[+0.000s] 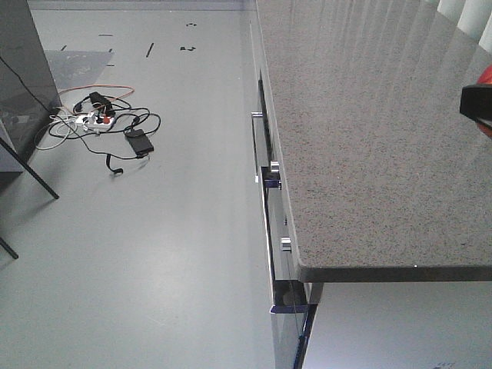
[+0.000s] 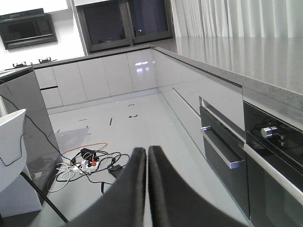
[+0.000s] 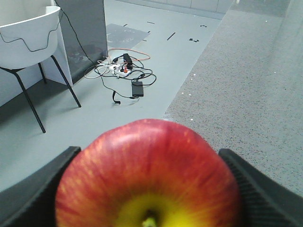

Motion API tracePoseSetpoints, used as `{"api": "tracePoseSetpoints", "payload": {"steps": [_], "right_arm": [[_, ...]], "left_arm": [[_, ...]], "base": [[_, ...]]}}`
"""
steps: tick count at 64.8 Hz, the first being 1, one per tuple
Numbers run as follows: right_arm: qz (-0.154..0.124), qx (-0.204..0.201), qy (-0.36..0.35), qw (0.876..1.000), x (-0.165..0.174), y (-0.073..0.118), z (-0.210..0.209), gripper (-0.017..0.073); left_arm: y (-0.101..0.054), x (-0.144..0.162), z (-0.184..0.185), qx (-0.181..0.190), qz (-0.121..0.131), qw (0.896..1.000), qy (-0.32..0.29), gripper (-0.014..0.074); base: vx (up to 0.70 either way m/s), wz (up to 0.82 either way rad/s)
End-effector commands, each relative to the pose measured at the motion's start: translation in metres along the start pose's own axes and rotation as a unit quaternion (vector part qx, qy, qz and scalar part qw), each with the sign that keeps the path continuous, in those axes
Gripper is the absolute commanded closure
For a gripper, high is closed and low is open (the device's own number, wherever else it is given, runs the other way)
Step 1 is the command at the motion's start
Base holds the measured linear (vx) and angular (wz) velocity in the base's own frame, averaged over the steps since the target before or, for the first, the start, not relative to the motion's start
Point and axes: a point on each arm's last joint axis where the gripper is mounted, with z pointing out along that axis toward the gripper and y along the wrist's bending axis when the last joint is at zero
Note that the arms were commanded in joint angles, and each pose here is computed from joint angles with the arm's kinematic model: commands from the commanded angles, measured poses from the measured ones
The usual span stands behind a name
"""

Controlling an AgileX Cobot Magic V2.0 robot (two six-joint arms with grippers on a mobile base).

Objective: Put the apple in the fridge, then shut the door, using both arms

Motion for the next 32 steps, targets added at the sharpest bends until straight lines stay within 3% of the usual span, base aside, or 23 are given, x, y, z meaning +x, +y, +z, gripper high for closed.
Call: {"api": "tracePoseSetpoints", "payload": {"steps": [1,32], "right_arm": [[0.004,0.015,-0.051,0.999,-0.0141,0.0,-0.0073,0.05],[0.004,0.015,-0.051,0.999,-0.0141,-0.0001,-0.0073,0.05]], "left_arm": [[-0.0004,-0.0137,-0.0023,0.006,-0.007,0.999,-0.053,0.06],[-0.0004,-0.0137,-0.0023,0.006,-0.007,0.999,-0.053,0.06]], "base": [[0.0,0.0],[0.0,0.0]]}}
